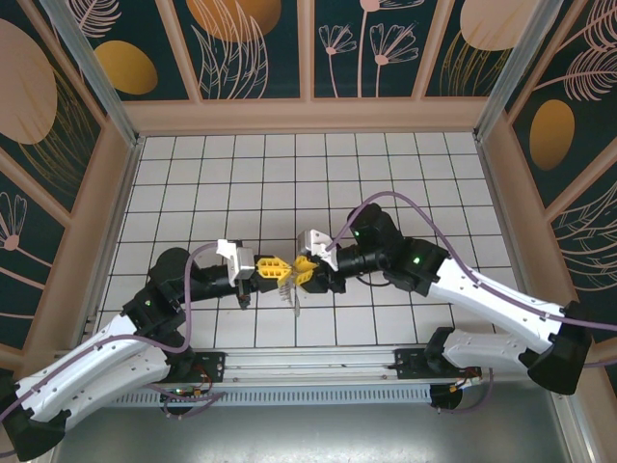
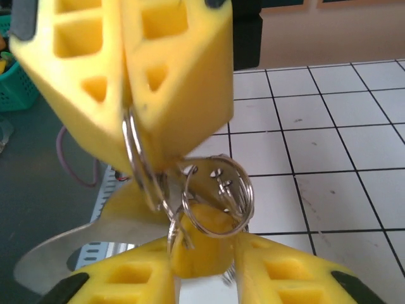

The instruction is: Put the keys on the keyring

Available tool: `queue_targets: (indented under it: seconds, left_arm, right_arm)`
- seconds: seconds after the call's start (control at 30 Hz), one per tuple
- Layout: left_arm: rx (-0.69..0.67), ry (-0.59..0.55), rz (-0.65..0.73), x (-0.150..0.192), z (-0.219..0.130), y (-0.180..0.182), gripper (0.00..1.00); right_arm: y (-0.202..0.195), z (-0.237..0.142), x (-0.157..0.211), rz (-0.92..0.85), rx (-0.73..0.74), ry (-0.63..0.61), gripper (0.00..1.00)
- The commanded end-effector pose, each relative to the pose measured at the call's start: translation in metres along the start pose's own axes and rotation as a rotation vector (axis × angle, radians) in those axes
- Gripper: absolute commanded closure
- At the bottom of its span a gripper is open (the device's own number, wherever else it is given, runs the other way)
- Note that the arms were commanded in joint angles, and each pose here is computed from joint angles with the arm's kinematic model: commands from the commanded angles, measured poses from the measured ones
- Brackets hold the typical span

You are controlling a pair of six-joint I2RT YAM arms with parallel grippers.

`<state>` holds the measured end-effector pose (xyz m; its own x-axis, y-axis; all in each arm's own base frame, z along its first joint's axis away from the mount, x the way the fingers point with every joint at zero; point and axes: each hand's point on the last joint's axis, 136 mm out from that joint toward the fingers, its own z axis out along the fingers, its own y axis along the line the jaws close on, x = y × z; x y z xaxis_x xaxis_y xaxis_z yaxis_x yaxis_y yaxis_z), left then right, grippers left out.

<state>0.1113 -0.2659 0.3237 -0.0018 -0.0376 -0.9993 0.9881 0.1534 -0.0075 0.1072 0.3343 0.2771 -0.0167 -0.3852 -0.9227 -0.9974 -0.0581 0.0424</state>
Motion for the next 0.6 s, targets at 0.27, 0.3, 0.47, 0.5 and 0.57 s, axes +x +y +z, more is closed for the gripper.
queue_targets:
  seconds: [0.27, 0.3, 0.47, 0.5, 0.57]
  left_arm:
    - [0.043, -0.076, 0.03, -0.02, -0.003, -0.01, 1.0]
    - [0.045, -0.077, 0.029, -0.02, -0.003, -0.01, 1.0]
    - [0.055, -0.08, 0.026, -0.02, -0.003, -0.012, 1.0]
    - [0.054, -0.082, 0.025, -0.021, -0.003, -0.012, 1.0]
    - [0.059, -0.081, 0.026, -0.021, -0.003, -0.012, 1.0]
  right_arm:
    - [0.017, -0.039, -0.041, -0.096, 0.048, -0.155, 0.65]
    - [0.017, -0.038, -0.041, -0.098, 0.044, -0.16, 0.65]
    - [0.014, -0.031, -0.045, -0.104, 0.028, -0.169, 0.67]
    - [0.013, -0.03, -0.047, -0.106, 0.028, -0.173, 0.68]
    - [0.011, -0.029, -0.05, -0.107, 0.036, -0.185, 0.68]
